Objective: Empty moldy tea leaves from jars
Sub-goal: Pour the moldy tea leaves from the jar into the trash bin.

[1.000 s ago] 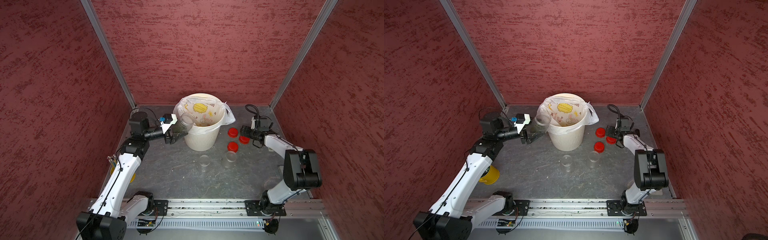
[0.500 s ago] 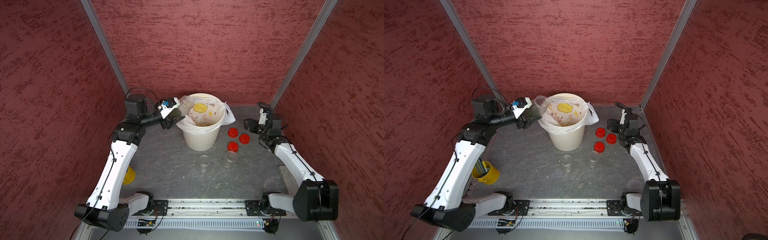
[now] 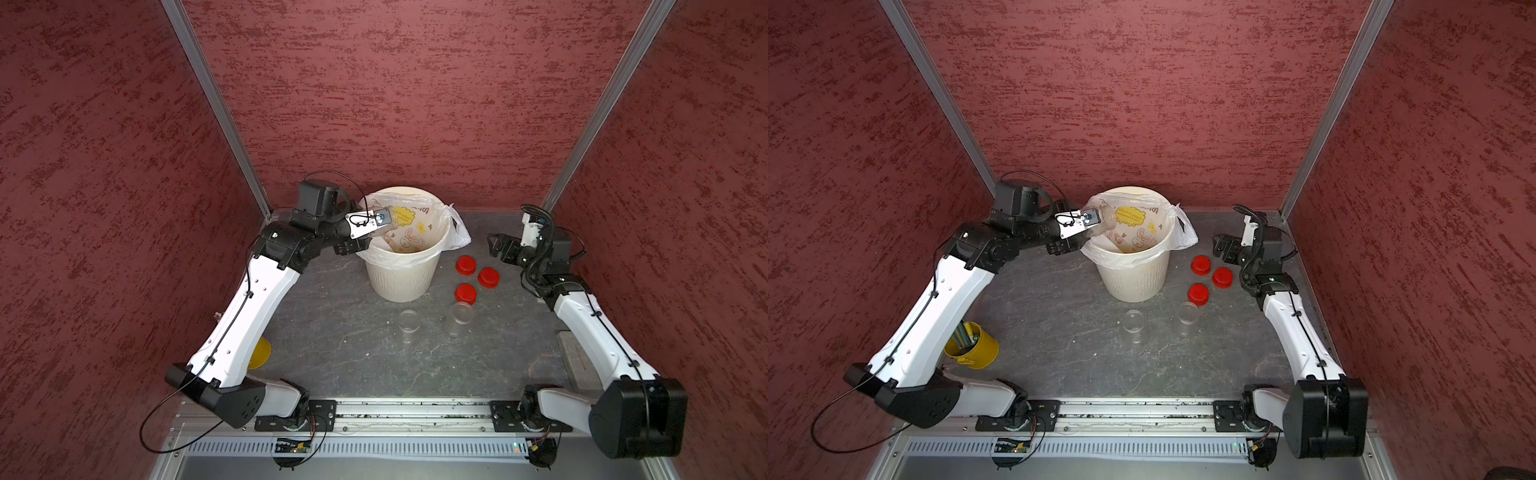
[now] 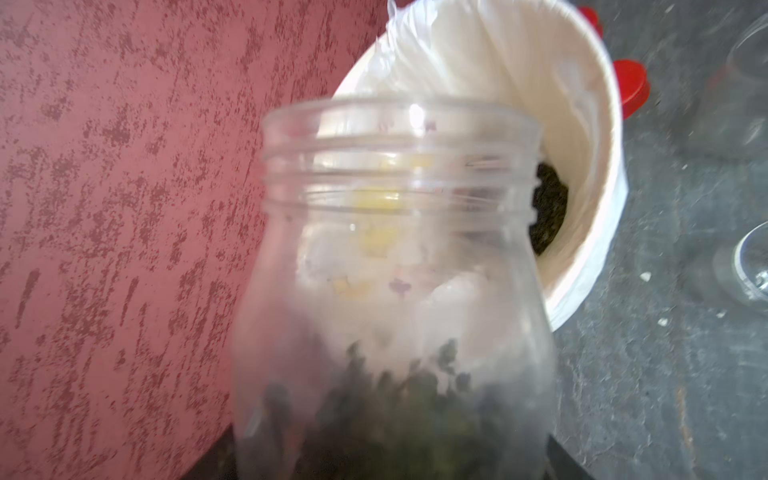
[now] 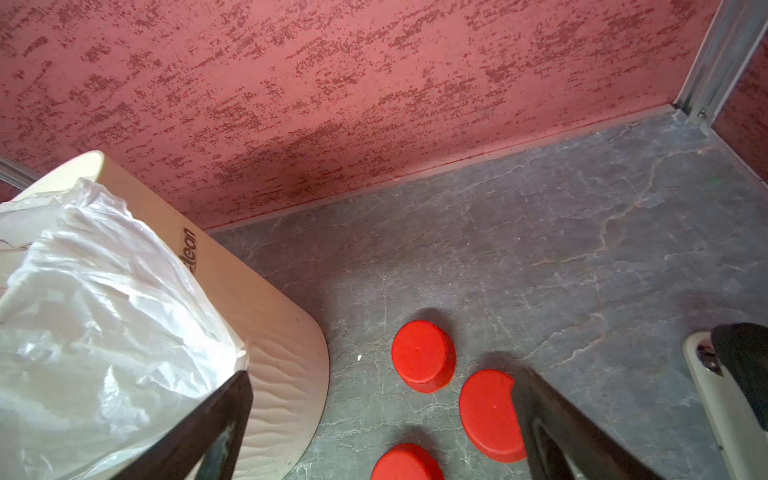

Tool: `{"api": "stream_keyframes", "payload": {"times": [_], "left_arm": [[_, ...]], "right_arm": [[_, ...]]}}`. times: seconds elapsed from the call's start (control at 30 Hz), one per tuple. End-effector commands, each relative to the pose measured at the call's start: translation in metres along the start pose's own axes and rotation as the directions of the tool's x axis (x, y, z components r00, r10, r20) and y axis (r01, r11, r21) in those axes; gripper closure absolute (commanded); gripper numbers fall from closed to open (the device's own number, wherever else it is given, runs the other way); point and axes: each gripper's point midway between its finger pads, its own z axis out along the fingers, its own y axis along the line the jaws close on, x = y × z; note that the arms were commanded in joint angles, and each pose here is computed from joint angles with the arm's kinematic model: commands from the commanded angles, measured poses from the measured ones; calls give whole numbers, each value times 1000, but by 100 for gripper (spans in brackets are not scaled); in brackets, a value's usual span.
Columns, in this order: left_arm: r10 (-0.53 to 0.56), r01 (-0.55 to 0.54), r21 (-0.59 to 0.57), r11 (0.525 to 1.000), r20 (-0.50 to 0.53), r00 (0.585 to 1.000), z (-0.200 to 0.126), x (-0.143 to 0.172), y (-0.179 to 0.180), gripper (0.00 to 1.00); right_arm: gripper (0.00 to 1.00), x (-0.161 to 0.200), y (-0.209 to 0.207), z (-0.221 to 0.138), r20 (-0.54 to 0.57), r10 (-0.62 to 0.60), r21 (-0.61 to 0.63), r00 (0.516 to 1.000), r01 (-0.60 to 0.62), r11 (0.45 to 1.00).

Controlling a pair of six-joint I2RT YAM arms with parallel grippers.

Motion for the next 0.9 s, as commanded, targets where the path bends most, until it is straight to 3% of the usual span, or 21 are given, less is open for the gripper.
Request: {"api": "stream_keyframes", "payload": {"times": [0.0, 0.2, 0.47, 0.87], "left_arm": [[116, -127, -60, 990, -157, 981, -1, 16, 15, 36], [279, -330, -103, 938, -341, 898, 5, 14, 32, 36], [372, -450, -168, 877, -357, 857, -3, -11, 45, 36], [482, -572, -103, 814, -430, 763, 12, -7, 35, 36]], "right_arm": [[1, -21, 14, -9, 53, -15, -41, 998, 17, 999], [1, -22, 19, -10, 49, -19, -66, 999, 23, 998], [1, -26, 27, -13, 53, -21, -104, 998, 27, 994], [1, -28, 32, -18, 62, -22, -123, 998, 30, 992]]}}
